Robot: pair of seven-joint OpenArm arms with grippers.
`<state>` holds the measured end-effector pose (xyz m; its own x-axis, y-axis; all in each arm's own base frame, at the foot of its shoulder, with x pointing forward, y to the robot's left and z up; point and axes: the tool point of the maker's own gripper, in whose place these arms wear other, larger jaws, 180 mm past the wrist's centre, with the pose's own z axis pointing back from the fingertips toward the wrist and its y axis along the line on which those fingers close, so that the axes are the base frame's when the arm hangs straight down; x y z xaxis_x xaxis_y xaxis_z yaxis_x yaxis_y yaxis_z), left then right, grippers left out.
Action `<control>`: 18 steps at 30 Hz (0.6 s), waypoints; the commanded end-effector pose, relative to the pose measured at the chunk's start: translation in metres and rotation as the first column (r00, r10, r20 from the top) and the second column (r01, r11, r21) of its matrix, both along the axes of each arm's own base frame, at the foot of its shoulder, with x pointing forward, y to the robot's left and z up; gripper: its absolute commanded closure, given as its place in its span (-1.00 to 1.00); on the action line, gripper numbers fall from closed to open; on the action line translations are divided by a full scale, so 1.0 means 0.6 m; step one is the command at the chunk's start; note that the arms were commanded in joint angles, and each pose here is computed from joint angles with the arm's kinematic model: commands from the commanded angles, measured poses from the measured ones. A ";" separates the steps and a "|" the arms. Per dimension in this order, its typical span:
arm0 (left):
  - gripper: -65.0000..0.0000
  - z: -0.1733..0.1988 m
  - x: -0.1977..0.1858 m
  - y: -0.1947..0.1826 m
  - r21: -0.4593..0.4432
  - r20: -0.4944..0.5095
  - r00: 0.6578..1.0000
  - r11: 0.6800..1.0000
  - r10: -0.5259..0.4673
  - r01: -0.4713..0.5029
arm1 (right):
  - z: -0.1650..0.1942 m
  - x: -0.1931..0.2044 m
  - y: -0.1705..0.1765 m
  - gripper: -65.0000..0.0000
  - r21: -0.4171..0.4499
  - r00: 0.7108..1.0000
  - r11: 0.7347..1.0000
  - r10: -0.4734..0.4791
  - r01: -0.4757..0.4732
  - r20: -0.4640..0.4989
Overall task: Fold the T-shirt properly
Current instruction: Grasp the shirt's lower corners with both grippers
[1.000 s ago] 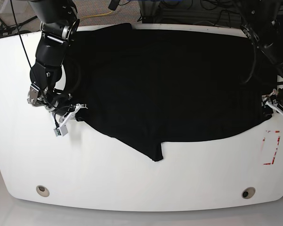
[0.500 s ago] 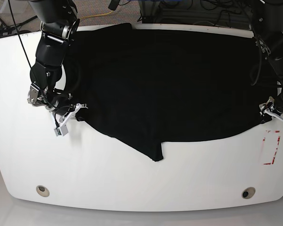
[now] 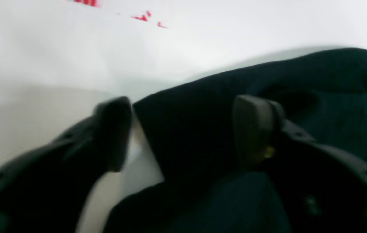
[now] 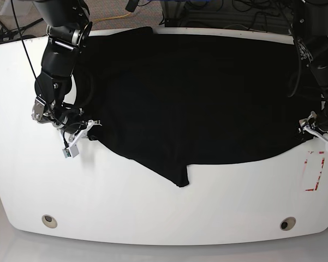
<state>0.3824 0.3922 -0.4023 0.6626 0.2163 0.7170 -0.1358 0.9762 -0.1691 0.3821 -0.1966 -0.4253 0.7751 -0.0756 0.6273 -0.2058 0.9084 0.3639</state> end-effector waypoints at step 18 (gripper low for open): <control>0.98 0.126 0.070 -0.007 0.165 0.159 0.983 0.984 -0.097 0.070 | 0.097 0.042 -0.007 1.00 -0.101 0.985 0.995 0.027 -0.009 0.173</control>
<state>0.4009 0.3788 -0.3750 0.6345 0.1128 0.7646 -0.0659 0.9936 -0.0919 0.3833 -0.1941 -0.4040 0.7398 0.0026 0.6729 -0.2497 0.9297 0.2709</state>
